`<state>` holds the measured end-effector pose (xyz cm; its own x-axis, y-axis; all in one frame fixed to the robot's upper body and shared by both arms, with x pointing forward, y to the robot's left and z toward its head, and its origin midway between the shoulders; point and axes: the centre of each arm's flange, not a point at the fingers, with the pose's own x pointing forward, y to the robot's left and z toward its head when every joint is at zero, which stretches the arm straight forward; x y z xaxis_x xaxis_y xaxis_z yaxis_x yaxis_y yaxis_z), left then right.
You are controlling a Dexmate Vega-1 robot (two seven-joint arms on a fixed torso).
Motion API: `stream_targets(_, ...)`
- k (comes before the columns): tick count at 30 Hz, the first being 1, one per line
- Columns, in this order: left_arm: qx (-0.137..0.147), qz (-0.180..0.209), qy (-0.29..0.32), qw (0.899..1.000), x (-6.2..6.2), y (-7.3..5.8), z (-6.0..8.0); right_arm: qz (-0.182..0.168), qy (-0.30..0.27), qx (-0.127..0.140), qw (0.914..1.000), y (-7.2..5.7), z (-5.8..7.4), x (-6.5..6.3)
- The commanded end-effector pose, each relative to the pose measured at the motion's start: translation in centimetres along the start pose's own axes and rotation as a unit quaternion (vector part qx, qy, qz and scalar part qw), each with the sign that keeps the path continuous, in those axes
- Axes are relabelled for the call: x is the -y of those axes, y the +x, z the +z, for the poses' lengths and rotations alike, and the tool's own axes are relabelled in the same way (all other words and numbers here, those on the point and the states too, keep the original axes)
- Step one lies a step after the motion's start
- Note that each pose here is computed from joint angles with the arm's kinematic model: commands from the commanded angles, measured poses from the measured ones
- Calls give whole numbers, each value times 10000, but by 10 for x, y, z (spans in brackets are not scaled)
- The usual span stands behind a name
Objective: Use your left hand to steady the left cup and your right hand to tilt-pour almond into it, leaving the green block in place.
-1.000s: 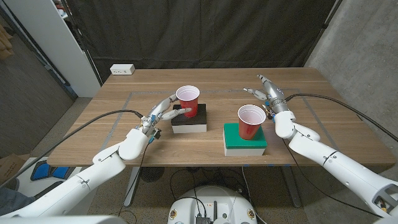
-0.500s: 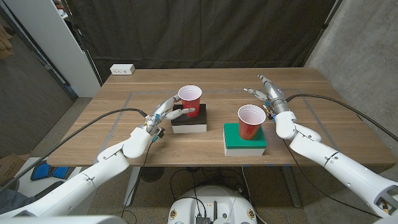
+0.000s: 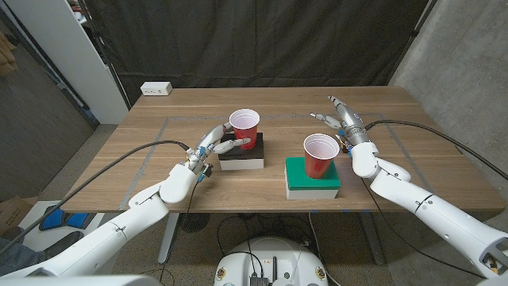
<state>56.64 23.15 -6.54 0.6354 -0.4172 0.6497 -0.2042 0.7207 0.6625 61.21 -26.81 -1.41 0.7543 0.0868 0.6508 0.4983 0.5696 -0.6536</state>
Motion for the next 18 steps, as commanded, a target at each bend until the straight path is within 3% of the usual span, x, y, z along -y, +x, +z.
stream_targets(1, 25, 265, -270, 9993, 0, -5, -2, 1, -29, -12, 10000, -2, 0, 2)
stream_targets(11, 3, 303, -489, 9983, -20, -4, 3, 90, -47, 45, 9999, 1, 2, 8)
stream_targets(18, -79, 169, -559, 9983, -27, 0, 5, 138, 146, 75, 9998, -2, 0, 8)
